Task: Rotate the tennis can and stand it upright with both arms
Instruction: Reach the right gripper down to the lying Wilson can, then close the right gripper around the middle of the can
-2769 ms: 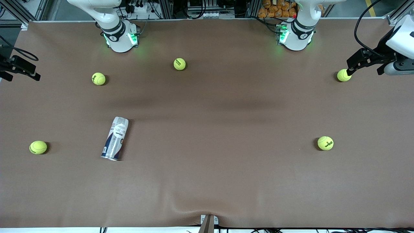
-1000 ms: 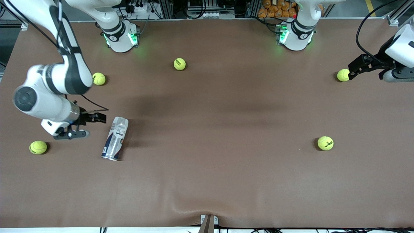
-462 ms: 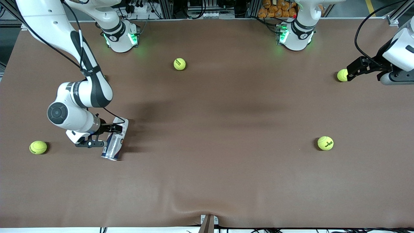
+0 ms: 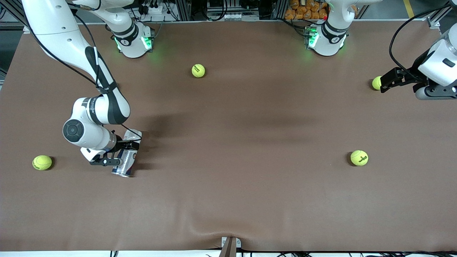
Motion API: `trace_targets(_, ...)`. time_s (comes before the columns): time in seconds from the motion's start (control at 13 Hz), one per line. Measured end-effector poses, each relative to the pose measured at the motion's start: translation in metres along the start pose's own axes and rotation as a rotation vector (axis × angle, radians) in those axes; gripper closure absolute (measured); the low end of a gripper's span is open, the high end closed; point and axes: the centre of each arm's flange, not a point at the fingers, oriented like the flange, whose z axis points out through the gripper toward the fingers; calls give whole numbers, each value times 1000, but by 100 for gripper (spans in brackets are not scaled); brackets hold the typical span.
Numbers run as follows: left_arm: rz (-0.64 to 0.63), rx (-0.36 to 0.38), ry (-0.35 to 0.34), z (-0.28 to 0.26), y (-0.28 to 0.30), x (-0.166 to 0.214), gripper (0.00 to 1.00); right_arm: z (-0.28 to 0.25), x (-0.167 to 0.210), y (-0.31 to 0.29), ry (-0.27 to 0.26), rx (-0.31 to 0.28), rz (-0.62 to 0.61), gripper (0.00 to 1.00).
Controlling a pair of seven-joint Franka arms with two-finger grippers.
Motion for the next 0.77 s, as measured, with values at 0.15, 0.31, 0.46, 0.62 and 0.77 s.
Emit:
trace_targets(0.15,0,0,-3,1,0,1,0,10,5,3,-8,1,11,0)
trace_targets(0.31,1,0,-7,4,0,2,0,19,8,5,-15,5,22,0)
trace_targets(0.46,4,0,-11,6,2,4,0,19,9,4,-15,10,26,0)
trace_targets(0.62,6,0,-11,7,3,5,0,20,9,2,-16,25,39,0)
trace_targets(0.77,6,0,-9,7,3,5,0,19,9,2,-16,32,45,0)
